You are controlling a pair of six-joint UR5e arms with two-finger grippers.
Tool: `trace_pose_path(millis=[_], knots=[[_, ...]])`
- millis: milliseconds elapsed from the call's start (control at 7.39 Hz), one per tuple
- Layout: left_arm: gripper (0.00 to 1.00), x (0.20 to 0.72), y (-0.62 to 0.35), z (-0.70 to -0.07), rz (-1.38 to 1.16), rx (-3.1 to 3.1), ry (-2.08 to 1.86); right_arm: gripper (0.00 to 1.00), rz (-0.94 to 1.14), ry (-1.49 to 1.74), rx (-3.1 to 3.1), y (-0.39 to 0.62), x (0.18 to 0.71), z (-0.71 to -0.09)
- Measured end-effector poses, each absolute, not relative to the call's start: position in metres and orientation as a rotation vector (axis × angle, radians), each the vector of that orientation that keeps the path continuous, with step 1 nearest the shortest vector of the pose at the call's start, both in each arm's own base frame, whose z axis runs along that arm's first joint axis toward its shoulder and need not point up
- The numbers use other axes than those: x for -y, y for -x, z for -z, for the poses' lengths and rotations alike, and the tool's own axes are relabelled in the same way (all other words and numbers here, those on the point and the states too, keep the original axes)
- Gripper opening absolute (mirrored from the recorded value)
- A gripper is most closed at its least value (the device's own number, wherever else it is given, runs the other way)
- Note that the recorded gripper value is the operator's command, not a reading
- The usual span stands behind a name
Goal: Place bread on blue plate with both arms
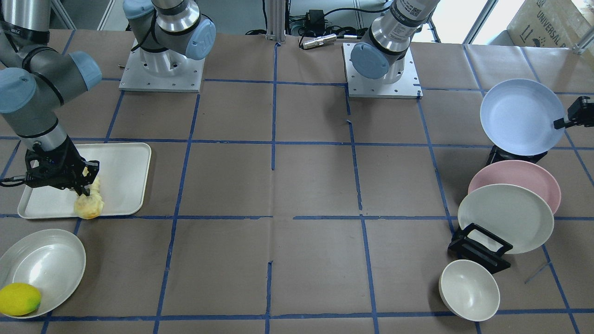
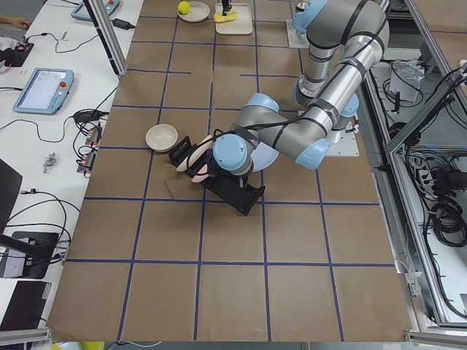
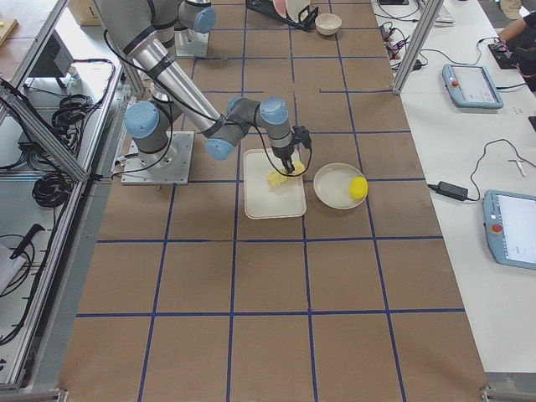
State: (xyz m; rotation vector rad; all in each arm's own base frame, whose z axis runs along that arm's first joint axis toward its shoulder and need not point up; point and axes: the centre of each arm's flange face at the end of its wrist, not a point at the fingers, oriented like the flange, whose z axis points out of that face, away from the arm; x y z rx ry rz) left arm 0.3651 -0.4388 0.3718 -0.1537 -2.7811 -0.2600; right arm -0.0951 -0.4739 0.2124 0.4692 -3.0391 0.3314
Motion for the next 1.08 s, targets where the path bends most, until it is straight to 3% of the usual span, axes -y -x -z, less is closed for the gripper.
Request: trace_pose_path(millis=[406,1082], knots=[[0.02,0.467,-0.281,-0.388,0.335,2.801,0.089,0.08,-0.358,-0.496,3.027,0.105,0.504,-0.265],[0.02,0.531,-0.061,-0.373,0.417,2.812,-0.092,0.07,-0.19,-0.397,3.152,0.093,0.542,-0.361]])
